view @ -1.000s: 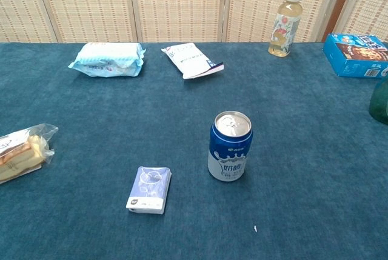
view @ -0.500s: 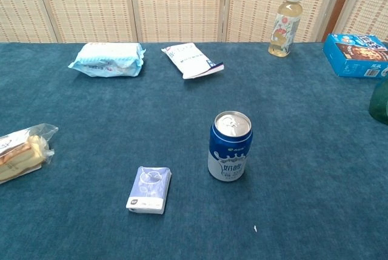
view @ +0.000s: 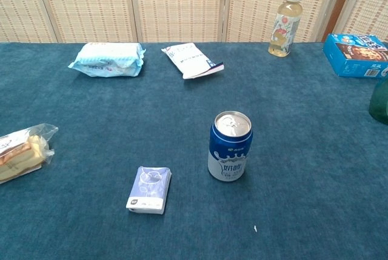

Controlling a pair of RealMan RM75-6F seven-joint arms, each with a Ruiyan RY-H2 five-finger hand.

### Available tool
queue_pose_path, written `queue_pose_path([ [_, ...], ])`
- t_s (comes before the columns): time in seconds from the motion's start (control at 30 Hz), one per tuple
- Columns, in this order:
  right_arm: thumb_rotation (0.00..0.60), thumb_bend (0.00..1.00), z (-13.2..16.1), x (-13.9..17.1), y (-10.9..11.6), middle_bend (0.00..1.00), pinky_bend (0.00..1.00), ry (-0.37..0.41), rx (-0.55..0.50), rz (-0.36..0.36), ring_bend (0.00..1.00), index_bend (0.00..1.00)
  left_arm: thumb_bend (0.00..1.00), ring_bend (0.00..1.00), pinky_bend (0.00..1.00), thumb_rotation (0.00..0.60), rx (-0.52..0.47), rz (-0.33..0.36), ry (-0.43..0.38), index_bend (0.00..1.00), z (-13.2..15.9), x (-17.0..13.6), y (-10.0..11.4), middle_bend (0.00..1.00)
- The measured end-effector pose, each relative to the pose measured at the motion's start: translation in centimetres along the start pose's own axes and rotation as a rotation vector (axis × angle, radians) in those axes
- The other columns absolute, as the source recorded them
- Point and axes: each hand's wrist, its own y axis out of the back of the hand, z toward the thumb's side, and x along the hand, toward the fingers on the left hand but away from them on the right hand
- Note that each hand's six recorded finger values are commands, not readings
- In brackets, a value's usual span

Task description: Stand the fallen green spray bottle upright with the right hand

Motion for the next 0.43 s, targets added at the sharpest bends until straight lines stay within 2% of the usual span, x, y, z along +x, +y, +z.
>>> queue_pose_path([
  [0.2, 0.600, 0.11, -0.2, 0.0, 0.4, 0.03, 0.06, 0.001, -0.013, -0.010, 0.00, 0.05, 0.50, 0.00, 0.00, 0.600, 0.006, 0.026, -0.036, 0.22, 1.9, -0.5, 1.0, 0.07],
  [0.43, 0.600, 0.11, 0.0, 0.4, 0.6, 0.03, 0.06, 0.008, -0.008, -0.014, 0.00, 0.05, 0.50, 0.00, 0.00, 0.600, 0.018, 0.030, -0.039, 0.22, 2.1, -0.7, 1.5, 0.07],
])
